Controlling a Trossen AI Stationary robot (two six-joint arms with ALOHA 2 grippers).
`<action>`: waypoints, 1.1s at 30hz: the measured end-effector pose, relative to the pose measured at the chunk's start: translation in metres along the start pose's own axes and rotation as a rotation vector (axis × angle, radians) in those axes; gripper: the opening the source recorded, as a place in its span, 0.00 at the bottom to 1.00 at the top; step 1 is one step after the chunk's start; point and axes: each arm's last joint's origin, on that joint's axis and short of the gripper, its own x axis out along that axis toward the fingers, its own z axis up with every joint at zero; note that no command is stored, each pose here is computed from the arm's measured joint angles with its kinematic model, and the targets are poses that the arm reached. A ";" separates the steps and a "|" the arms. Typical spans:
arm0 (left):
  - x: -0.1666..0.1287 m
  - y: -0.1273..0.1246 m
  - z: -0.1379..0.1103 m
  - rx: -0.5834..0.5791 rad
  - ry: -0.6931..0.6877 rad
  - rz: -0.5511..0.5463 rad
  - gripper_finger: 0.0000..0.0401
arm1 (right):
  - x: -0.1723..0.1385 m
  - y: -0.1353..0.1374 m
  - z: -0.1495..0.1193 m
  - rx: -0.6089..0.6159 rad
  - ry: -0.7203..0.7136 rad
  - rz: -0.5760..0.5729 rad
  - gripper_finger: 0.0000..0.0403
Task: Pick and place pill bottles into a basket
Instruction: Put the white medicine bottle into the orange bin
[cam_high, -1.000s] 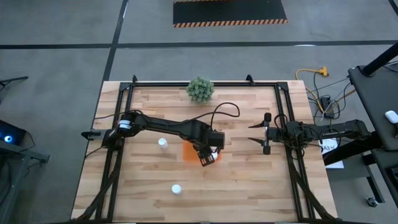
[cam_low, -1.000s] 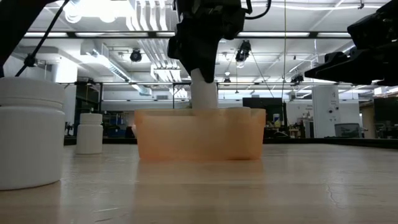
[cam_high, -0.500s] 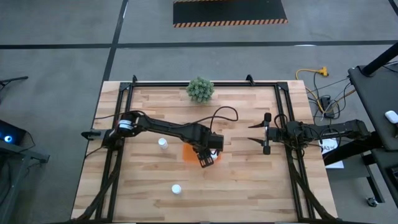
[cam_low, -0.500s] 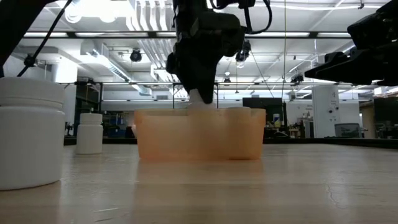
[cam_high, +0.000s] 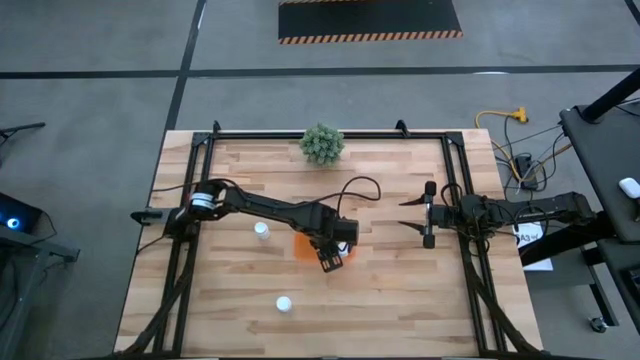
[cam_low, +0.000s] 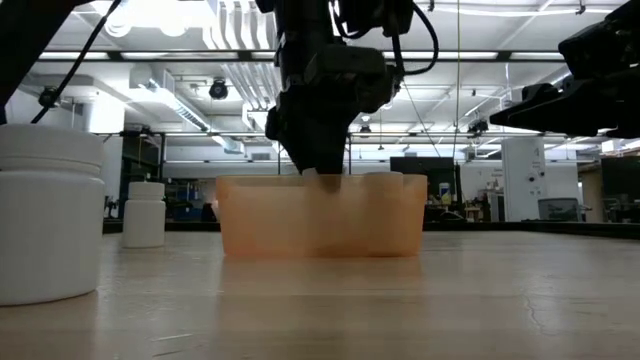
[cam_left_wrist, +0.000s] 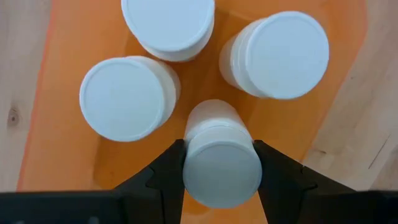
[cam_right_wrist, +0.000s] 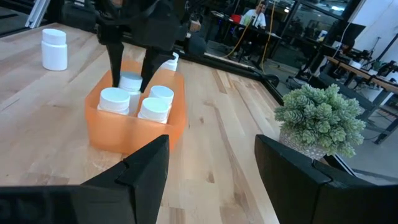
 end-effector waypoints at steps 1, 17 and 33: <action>0.000 0.000 0.000 0.000 -0.003 -0.002 0.35 | 0.000 0.000 0.000 0.000 0.000 0.000 0.56; 0.000 -0.001 0.002 -0.003 -0.020 -0.011 0.56 | 0.000 0.000 0.000 0.000 0.000 0.000 0.56; -0.041 -0.005 -0.003 -0.015 -0.093 -0.068 0.57 | 0.000 0.000 0.000 0.000 0.001 0.001 0.56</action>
